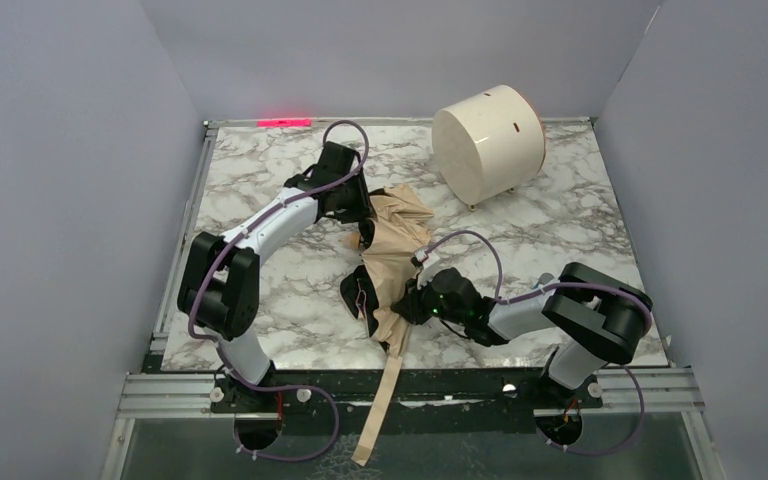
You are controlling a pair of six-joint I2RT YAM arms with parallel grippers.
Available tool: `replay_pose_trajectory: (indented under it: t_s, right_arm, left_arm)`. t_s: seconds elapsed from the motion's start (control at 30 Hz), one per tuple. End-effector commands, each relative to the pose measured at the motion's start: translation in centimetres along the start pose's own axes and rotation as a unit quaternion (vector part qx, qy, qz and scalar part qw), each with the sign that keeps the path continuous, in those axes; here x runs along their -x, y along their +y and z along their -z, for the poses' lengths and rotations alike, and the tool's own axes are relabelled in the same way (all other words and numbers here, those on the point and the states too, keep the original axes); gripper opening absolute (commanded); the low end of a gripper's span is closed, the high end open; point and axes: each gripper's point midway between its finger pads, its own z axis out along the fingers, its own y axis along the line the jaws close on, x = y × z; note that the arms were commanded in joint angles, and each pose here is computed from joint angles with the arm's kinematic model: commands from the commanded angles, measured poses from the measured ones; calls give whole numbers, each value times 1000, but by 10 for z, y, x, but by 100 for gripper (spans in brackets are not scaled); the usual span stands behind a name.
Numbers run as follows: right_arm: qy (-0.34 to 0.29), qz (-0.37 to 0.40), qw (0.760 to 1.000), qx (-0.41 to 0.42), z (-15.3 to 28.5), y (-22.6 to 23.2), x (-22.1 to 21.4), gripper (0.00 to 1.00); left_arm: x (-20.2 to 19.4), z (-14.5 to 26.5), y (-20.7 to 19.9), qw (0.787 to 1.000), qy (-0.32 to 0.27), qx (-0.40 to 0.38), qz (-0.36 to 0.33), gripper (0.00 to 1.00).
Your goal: Put away the umbrella
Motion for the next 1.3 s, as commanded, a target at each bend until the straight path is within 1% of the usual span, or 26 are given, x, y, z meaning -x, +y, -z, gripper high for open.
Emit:
replay_pose_trajectory:
  t_s: [0.0, 0.1, 0.27, 0.37, 0.47, 0.57, 0.67, 0.8, 0.9, 1.07, 1.27]
  right_arm:
    - [96, 10, 994, -42, 10, -24, -56, 18]
    - [96, 11, 994, -43, 10, -24, -56, 18]
    - [97, 11, 994, -44, 10, -25, -57, 18]
    - [97, 11, 994, -44, 10, -25, -57, 18]
    - [98, 10, 994, -44, 10, -25, -57, 18]
    - [99, 10, 994, -43, 9, -24, -57, 18]
    - [100, 10, 994, -43, 9, -24, -58, 18]
    - [102, 8, 994, -43, 9, -25, -60, 18]
    - [103, 8, 994, -44, 9, -25, -61, 18]
    - [103, 7, 994, -45, 9, -25, -61, 18]
    - [96, 7, 994, -45, 8, -25, -58, 18]
  left_arm:
    - [7, -2, -8, 1000, -4, -19, -12, 31]
    - [9, -2, -9, 1000, -7, -21, -16, 22]
    - [17, 5, -22, 998, -21, -52, -35, 0]
    - [25, 17, -39, 993, -37, -93, -65, 0]
    - [29, 34, -62, 982, -56, -154, -98, 0]
    - [31, 59, -87, 963, -85, -225, -124, 0]
    - [28, 83, -104, 943, -109, -278, -145, 0]
    - [17, 105, -116, 926, -117, -316, -167, 0]
    - [2, 116, -123, 917, -106, -340, -178, 0]
    - [-27, 131, -125, 913, -89, -357, -175, 0]
    - [-61, 141, -110, 924, -94, -341, -145, 0]
